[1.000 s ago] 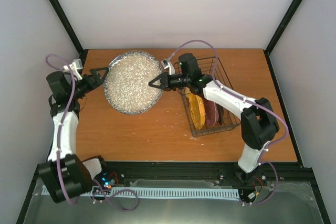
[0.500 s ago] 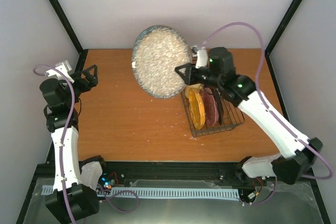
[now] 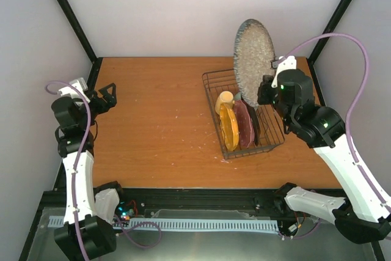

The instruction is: Load the mixed dishes into the dish rack

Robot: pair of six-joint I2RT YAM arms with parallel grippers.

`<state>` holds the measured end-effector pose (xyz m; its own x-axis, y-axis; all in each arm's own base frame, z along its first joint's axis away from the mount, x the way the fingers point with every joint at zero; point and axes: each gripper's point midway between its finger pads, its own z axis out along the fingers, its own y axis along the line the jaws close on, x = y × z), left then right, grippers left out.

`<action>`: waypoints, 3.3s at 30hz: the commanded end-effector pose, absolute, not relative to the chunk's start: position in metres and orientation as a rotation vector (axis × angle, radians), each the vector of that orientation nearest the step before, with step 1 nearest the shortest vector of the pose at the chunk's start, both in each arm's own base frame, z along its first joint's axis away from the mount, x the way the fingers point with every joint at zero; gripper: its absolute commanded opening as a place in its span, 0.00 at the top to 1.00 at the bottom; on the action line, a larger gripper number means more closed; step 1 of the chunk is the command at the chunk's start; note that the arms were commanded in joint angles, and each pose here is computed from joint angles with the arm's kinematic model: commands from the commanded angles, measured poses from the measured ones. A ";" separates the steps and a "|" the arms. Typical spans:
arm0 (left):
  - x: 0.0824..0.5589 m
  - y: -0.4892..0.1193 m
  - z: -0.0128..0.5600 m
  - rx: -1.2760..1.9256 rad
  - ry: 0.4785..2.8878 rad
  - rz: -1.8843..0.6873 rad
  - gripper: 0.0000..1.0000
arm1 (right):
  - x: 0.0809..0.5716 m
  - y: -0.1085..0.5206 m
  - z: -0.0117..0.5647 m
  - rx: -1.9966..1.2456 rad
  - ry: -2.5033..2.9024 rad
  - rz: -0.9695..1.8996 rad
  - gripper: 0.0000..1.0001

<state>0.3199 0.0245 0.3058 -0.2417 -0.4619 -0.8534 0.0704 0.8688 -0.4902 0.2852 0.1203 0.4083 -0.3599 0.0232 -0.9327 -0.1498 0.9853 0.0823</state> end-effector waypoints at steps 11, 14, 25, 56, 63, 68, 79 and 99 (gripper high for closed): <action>0.313 0.022 0.296 -0.275 1.768 -0.486 0.00 | 0.260 0.042 0.440 0.183 1.789 -0.085 0.97; 0.313 0.022 0.299 -0.263 1.763 -0.471 0.00 | 0.262 0.042 0.415 0.164 1.845 -0.126 0.97; 0.307 0.020 0.293 -0.262 1.793 -0.465 0.00 | 0.268 0.037 0.351 0.151 1.984 -0.162 0.97; 0.305 0.022 0.283 -0.264 1.810 -0.440 0.00 | 0.286 0.064 0.234 -0.065 2.298 -0.132 0.97; 0.305 0.022 0.281 -0.263 1.813 -0.444 0.00 | 0.280 0.070 0.212 -0.092 2.370 -0.108 0.97; 0.306 0.022 0.280 -0.266 1.809 -0.447 0.00 | 0.280 0.079 0.203 -0.109 2.404 -0.057 0.97; 0.308 0.023 0.275 -0.267 1.819 -0.441 0.00 | 0.285 0.104 0.185 -0.083 2.464 0.063 0.97; 0.313 0.025 0.278 -0.246 1.813 -0.427 0.00 | 0.273 0.196 0.172 -0.153 2.507 0.108 0.97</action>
